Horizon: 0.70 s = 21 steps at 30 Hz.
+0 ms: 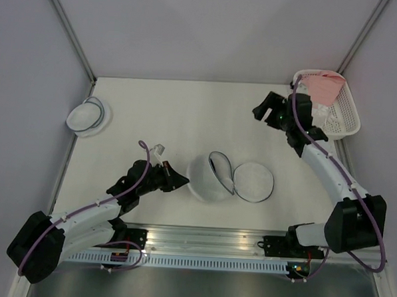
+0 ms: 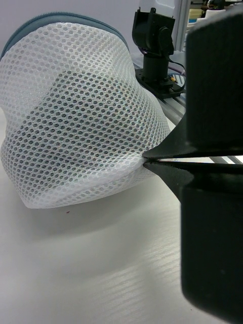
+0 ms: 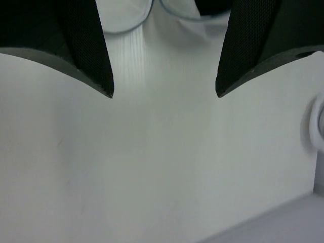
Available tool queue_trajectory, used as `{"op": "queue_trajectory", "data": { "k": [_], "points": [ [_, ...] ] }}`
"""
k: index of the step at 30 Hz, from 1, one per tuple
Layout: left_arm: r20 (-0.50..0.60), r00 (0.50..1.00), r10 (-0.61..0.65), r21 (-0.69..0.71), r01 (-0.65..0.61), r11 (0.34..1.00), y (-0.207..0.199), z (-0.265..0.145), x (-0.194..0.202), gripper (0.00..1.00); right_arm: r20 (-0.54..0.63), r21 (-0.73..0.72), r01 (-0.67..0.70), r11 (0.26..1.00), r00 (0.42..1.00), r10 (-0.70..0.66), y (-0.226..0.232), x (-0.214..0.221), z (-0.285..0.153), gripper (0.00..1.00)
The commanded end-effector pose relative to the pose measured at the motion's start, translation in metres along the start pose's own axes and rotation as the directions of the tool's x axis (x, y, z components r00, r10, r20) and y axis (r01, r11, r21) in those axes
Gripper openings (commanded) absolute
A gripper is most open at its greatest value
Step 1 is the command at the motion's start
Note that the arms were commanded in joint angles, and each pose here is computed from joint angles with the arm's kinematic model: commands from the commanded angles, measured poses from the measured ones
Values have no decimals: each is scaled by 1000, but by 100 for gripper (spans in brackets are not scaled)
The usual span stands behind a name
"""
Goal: Unzip the laundry bag and remove the bra
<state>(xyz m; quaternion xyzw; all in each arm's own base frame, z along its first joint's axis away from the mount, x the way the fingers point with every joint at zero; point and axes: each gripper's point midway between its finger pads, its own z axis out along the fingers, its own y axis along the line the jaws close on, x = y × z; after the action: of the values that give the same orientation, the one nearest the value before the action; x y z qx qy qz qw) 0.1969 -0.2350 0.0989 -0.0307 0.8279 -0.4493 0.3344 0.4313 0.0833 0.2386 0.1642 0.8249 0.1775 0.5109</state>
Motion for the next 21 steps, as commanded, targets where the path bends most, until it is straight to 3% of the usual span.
{"op": "queue_trajectory", "data": {
  "k": [1,5,8,14,21],
  "points": [
    [46,997,68,35,-69,997,-6,-1,-11,2,-266,-210,10,978,961,-67,26,104,-26,86],
    [66,995,78,23,-80,997,-3,-4,-16,2,-388,-347,20,938,907,-163,44,185,-68,86],
    [77,994,75,28,-77,997,-4,-6,-17,2,-420,-443,-14,896,887,-194,55,216,-96,86],
    [85,994,68,39,-71,997,-5,-10,-17,2,-428,-582,-41,812,864,-263,87,245,-138,87],
    [99,993,56,72,-63,995,-15,-14,-20,2,-430,-659,-74,749,853,-295,117,258,-147,86]
  ]
}}
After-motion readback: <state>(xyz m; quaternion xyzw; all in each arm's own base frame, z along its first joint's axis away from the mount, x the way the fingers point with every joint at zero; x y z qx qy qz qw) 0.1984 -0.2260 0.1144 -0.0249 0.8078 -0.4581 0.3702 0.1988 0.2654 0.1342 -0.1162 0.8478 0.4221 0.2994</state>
